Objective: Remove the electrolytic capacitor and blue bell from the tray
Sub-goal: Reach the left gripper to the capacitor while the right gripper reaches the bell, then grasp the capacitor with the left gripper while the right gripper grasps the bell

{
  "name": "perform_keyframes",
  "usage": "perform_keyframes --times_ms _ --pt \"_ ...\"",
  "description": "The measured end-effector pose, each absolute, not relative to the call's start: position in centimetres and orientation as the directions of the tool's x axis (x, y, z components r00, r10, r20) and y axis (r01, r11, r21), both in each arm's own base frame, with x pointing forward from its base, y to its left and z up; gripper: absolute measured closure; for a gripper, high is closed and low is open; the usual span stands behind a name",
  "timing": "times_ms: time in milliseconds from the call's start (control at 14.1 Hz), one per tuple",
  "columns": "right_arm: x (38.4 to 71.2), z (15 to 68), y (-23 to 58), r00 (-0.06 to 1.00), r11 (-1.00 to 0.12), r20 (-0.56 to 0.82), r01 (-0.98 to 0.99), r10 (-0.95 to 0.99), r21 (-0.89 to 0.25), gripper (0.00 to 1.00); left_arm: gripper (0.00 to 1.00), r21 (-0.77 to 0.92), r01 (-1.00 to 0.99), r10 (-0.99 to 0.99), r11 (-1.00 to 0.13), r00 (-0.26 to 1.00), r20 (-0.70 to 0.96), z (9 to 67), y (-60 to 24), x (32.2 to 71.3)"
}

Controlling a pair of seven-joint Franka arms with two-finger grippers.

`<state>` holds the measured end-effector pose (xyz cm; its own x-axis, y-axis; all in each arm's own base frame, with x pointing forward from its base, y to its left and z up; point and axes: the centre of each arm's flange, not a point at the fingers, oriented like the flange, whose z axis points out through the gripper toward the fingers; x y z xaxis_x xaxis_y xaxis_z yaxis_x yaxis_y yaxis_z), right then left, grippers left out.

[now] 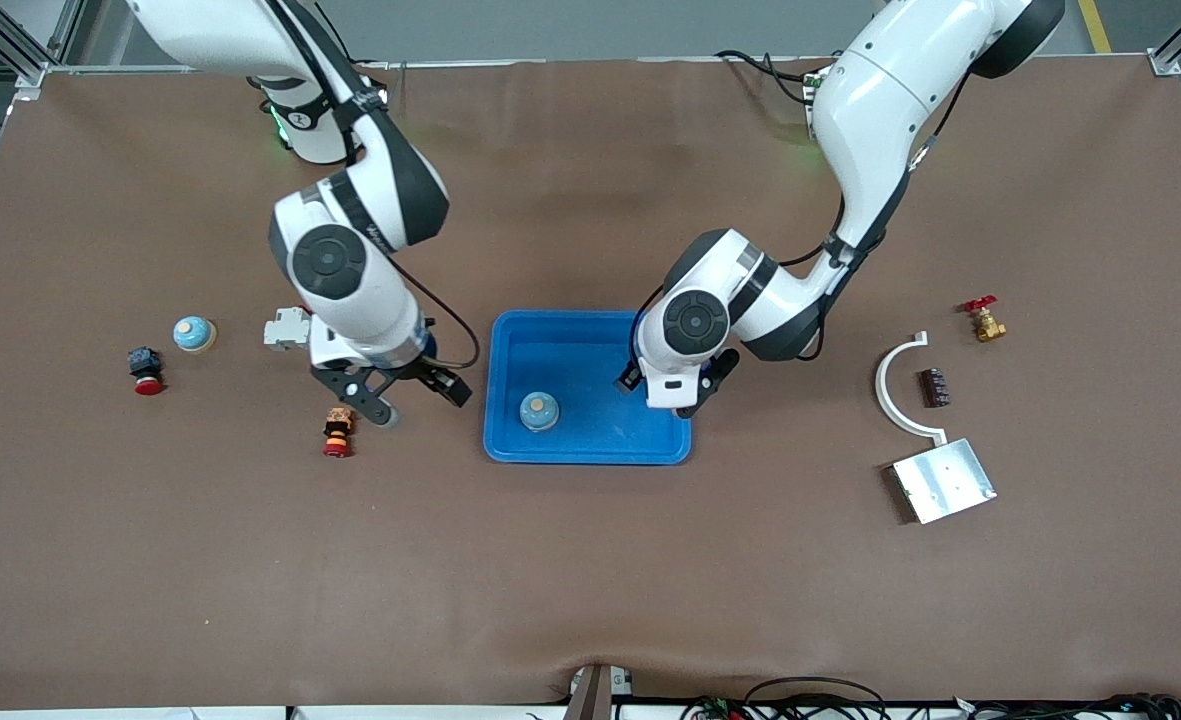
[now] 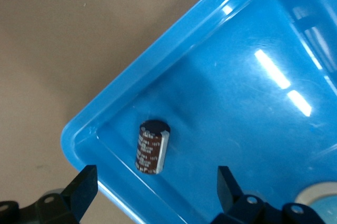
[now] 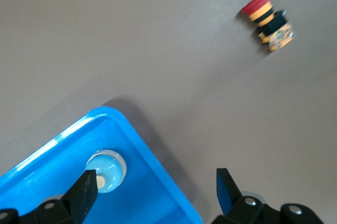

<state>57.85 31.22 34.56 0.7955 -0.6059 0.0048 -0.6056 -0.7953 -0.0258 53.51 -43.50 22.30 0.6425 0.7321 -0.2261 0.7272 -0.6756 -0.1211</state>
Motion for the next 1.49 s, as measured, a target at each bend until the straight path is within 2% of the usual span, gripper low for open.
perform_keyframes --times_ms 496,779,1204,1275,1487 --pt "57.2 30.0 36.3 0.746 -0.745 0.02 -0.662 -0.665 -0.075 0.0 0.0 -0.102 0.733 0.735 -0.673 0.646 -0.209 18.6 -44.4 53.0" --pt "58.0 26.3 38.3 0.715 -0.718 0.064 -0.692 -0.696 -0.081 0.0 0.0 -0.122 0.728 0.735 -0.674 0.647 -0.202 16.8 -44.5 52.6" --pt "59.0 23.6 39.5 0.712 -0.715 0.067 -0.694 -0.699 -0.083 0.0 0.0 -0.116 0.727 0.733 -0.677 0.65 -0.202 16.9 -44.8 52.5" --pt "59.0 23.2 39.7 0.712 -0.715 0.065 -0.695 -0.699 -0.081 0.0 0.07 -0.112 0.728 0.733 -0.676 0.65 -0.202 16.9 -44.8 52.6" --pt "58.6 21.7 40.3 0.712 -0.714 0.06 -0.696 -0.7 -0.073 0.0 0.42 -0.098 0.731 0.733 -0.675 0.65 -0.201 17.5 -45.0 53.0"
